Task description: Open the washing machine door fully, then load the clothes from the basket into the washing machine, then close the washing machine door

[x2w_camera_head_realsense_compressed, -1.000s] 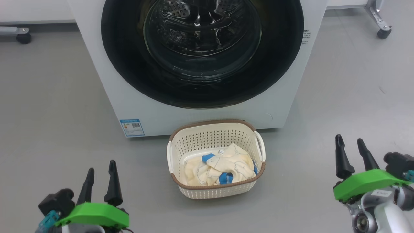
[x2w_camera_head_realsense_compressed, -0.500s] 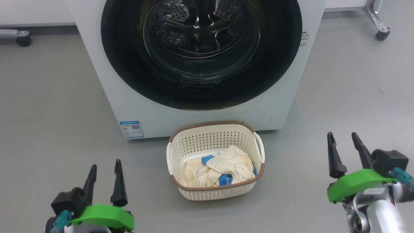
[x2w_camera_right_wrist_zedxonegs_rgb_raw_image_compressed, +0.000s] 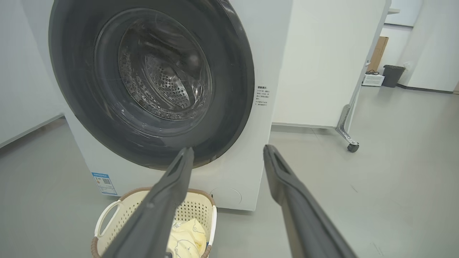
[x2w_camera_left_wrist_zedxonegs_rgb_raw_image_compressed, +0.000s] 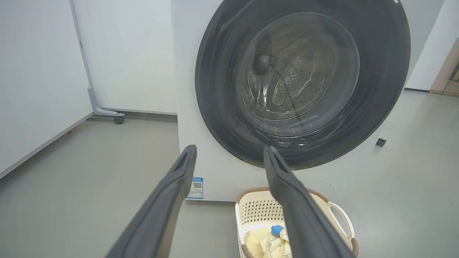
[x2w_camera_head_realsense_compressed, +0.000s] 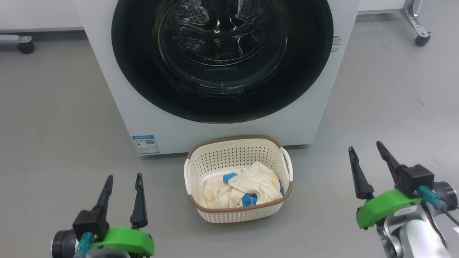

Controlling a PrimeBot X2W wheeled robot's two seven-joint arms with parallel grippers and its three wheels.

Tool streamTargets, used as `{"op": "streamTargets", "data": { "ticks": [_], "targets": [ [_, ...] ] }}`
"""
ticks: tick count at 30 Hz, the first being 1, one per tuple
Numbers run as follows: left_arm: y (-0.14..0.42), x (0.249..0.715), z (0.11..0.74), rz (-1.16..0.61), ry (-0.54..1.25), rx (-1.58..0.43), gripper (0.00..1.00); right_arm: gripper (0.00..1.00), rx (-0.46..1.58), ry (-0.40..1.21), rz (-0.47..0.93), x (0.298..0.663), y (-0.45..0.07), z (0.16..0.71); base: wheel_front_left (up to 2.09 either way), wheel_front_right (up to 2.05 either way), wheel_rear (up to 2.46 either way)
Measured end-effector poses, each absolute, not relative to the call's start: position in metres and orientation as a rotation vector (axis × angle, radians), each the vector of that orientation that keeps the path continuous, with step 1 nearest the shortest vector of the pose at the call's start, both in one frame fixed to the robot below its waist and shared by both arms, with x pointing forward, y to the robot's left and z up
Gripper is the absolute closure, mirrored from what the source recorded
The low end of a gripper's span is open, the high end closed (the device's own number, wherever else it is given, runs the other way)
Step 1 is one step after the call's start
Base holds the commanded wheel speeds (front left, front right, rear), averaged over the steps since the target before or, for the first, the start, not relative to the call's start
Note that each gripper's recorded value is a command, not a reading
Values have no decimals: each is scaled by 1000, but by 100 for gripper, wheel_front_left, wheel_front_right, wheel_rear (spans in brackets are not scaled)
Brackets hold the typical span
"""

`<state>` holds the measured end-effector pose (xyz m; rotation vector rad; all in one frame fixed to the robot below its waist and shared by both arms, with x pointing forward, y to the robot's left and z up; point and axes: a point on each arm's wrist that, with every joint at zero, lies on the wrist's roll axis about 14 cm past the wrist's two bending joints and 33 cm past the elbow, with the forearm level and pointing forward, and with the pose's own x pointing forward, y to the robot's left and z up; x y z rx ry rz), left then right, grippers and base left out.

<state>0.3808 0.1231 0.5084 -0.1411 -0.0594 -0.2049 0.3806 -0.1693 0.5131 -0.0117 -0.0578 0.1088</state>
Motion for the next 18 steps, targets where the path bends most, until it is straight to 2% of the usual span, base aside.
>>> {"op": "streamTargets", "data": {
  "ticks": [18],
  "targets": [
    [122,381,504,-208,-52,-109,0,0,-42,-61,100,382,-173,513,0,0,0]
  ]
}}
